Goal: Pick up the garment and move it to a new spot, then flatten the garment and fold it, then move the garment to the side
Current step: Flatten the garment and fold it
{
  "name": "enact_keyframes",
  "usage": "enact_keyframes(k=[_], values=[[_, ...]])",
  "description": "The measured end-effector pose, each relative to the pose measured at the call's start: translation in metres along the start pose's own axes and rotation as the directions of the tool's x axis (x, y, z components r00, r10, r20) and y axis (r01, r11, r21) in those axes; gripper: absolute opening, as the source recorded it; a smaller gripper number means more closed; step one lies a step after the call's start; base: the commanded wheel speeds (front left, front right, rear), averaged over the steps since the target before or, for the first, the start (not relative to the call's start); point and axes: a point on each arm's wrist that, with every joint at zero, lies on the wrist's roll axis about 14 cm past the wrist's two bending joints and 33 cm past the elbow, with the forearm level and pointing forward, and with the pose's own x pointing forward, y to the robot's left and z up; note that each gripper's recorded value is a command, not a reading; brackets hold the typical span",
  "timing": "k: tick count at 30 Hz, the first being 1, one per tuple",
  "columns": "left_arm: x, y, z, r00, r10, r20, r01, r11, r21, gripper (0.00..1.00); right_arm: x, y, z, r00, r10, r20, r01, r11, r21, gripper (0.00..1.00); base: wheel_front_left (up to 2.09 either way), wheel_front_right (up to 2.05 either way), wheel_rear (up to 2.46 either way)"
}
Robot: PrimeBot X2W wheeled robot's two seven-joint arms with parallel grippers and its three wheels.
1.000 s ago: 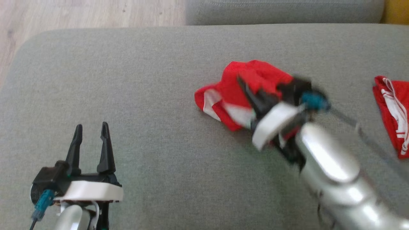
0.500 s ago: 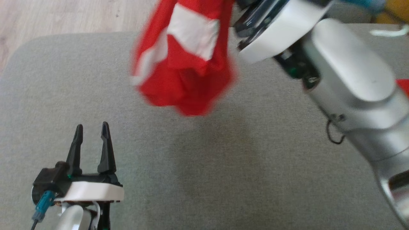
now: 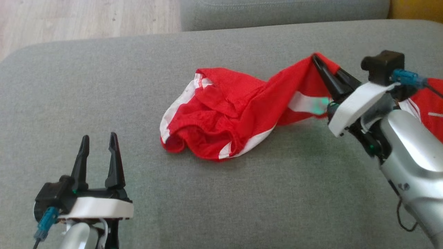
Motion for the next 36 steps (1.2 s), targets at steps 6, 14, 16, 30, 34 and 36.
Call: enact_keyframes(k=[6, 14, 16, 30, 34, 36], values=[[0.002, -0.001, -0.007, 1.0, -0.007, -0.021, 0.007, 1.0, -0.009, 1.0, -0.003, -0.03, -0.023, 0.992, -0.089, -0.087, 0.088, 0.996, -0.026, 0.0, 0.0, 0.0, 0.0], [0.001, -0.004, -0.007, 1.0, -0.016, -0.021, 0.015, 1.0, -0.008, 1.0, -0.038, -0.049, -0.06, 0.959, -0.191, -0.209, 0.185, 0.982, -0.049, 1.0, 0.0, 0.0, 0.0], [0.0, -0.004, -0.006, 1.0, -0.017, -0.014, 0.017, 1.0, -0.007, 1.0, -0.043, -0.05, -0.062, 0.957, -0.203, -0.205, 0.199, 0.979, -0.043, 1.0, 0.0, 0.0, 0.0], [-0.015, -0.013, -0.005, 0.999, -0.037, -0.01, 0.037, 0.999, -0.011, 1.0, -0.118, -0.014, -0.054, 0.936, -0.351, -0.029, 0.352, 0.933, 0.079, 1.0, 0.0, 0.0, 0.0], [-0.017, -0.014, -0.002, 0.999, -0.041, -0.001, 0.041, 0.999, -0.011, 1.0, -0.131, -0.005, -0.058, 0.924, -0.381, -0.021, 0.381, 0.917, 0.117, 1.0, 0.0, 0.0, 0.0], [-0.021, -0.014, -0.004, 0.999, -0.04, -0.007, 0.04, 0.999, -0.013, 1.0, -0.138, -0.003, -0.065, 0.919, -0.392, -0.038, 0.393, 0.911, 0.127, 1.0, 0.0, 0.0, 0.0]])
